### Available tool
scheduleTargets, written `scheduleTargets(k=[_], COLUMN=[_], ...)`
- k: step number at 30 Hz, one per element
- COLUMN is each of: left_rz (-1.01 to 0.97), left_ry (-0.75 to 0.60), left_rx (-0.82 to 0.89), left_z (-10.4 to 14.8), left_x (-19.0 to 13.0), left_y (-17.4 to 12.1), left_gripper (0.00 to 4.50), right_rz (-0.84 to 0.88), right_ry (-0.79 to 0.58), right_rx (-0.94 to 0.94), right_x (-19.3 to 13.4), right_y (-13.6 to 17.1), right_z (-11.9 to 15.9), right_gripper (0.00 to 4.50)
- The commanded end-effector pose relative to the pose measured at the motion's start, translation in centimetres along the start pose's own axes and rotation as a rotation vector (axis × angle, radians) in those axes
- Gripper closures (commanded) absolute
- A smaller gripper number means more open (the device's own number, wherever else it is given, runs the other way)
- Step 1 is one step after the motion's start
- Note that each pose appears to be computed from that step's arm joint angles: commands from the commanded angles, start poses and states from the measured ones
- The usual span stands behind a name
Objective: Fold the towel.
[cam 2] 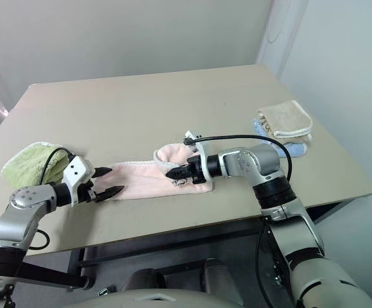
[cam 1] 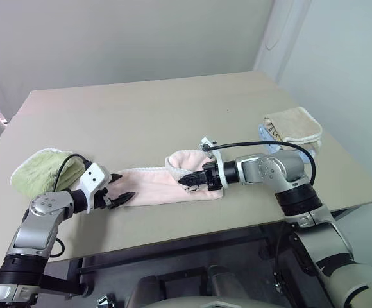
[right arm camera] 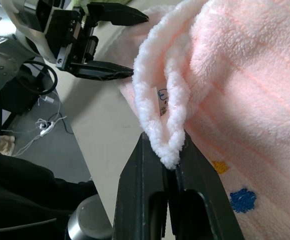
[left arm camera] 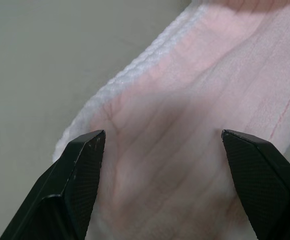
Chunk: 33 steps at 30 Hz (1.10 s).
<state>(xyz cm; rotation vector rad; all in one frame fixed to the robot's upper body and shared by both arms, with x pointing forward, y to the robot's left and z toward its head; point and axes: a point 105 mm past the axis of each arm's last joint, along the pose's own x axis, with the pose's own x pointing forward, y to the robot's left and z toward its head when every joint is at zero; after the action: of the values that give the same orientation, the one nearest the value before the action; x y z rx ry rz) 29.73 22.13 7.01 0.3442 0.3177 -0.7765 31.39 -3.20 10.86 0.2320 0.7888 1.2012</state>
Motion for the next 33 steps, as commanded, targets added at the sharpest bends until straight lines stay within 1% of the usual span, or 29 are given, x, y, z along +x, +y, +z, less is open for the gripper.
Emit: scheduleTargets(k=[1,13,17,22,28,29,30,33], left_rz=[0.022,0.016,0.015,0.015,0.015,0.015,0.015,0.014], left_ry=[-0.032,-0.025,-0.022,-0.019,-0.017,-0.018,-0.018,-0.019], left_rx=[0.037,0.047,0.050,0.052,0.050,0.049,0.049,0.046], left_z=[1.2,1.3,1.2,1.2,1.1,1.1,1.1,1.1], left_x=[-0.5,-0.5,-0.5,-0.6,-0.7,-0.7,-0.7,-0.7], left_y=[0.4,0.5,0.5,0.5,0.5,0.5,0.4,0.4], left_gripper=[0.58,0.58,0.58,0.58,0.58,0.58,0.58,0.58], right_rz=[0.004,-0.018,-0.043,-0.083,-0.118,-0.118,-0.112,-0.074], right_ry=[0.012,0.060,0.059,0.043,0.055,0.051,0.042,0.020], right_rx=[-0.029,-0.023,-0.044,0.003,-0.010,-0.020,-0.026,-0.057], right_x=[0.6,2.0,2.4,2.8,3.2,3.3,3.3,3.1], right_y=[0.6,0.5,0.3,-0.6,-1.1,-1.1,-1.0,-0.1], right_z=[0.2,-1.3,-1.3,-1.0,-1.1,-1.0,-0.9,-0.4], right_gripper=[4.45,4.45,4.45,4.45,4.45,4.00,3.76,2.71])
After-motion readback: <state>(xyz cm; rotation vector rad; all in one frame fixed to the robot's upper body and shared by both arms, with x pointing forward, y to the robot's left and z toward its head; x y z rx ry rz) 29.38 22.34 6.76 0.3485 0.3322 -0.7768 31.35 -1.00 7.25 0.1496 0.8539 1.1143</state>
